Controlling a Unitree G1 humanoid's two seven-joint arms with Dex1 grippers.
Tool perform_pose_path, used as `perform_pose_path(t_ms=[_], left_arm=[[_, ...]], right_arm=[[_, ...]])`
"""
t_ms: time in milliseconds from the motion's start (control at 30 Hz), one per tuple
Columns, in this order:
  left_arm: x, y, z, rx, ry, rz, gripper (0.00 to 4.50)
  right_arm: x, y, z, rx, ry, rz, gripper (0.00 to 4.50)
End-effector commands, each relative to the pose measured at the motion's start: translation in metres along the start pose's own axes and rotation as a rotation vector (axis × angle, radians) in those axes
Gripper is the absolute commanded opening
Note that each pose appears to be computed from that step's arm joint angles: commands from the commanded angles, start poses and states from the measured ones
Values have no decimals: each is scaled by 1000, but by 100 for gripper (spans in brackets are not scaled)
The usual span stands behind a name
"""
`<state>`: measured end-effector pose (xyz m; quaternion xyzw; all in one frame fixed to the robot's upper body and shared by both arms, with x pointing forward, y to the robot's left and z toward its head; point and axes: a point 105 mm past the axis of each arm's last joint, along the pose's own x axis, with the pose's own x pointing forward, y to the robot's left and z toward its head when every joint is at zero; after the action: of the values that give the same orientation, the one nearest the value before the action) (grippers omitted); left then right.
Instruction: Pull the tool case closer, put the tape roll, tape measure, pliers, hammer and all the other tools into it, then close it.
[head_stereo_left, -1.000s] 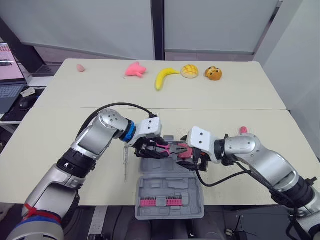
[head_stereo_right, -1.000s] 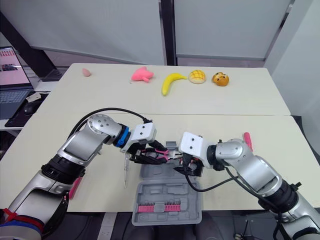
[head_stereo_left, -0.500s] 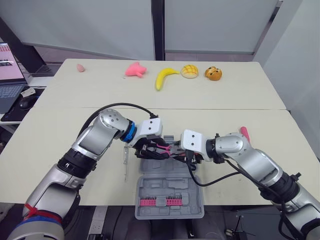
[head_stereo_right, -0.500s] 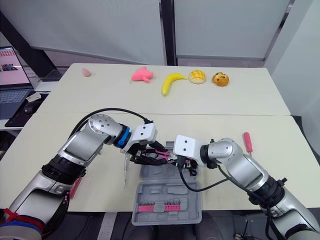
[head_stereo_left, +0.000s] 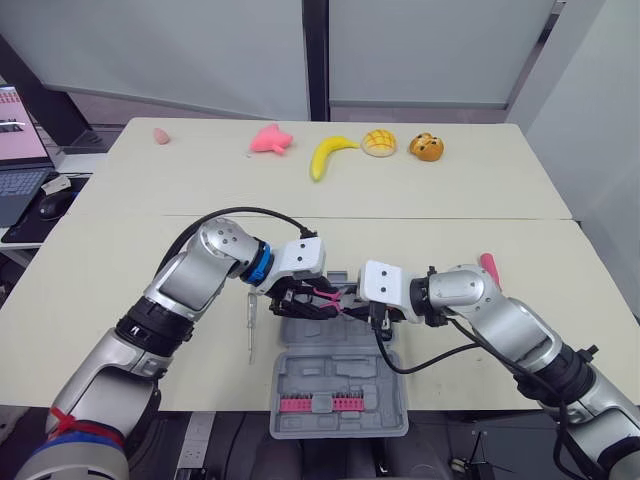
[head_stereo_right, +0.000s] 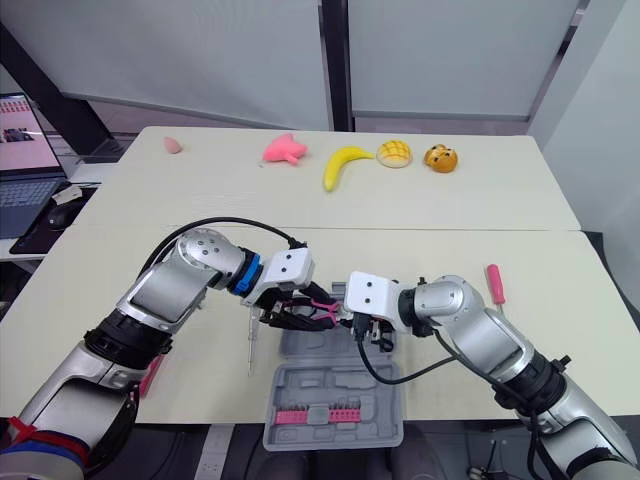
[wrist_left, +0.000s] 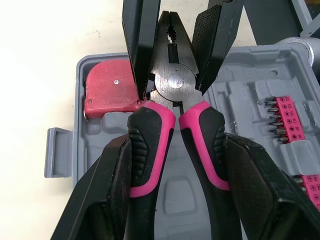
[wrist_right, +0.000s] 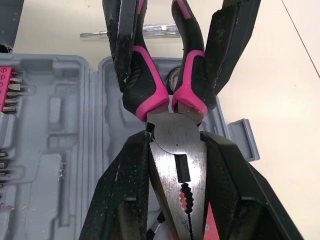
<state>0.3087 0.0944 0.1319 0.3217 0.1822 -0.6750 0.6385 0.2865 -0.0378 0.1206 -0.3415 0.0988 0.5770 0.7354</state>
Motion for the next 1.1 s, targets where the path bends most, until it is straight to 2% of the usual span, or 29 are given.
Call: perform_pose_path(t_ms=[33,133,233,500,667,900,1100], left_arm=[[-12,0,1,33,-16,15,364],[-25,-4,-6,29,-7,25,448],[-46,-12,-25,51,46,53,450],[-79,-42,-48,10,46,79,450],[-83,-57,-57,-1,8,114,450],[-91,-69,-75,-21,25,155,450],[-90,-72,-72,2,-13,172,450]], right_arm=[[-13,-10,18,-66,-42,-36,128],[-18,-12,18,-86,-25,-37,128],[-23,-12,18,-122,8,-22,128],[-23,-6,11,-211,131,38,128],[-14,-3,5,-202,185,72,128],[4,-3,-3,-176,224,86,128],[16,-3,-12,-166,245,87,128]])
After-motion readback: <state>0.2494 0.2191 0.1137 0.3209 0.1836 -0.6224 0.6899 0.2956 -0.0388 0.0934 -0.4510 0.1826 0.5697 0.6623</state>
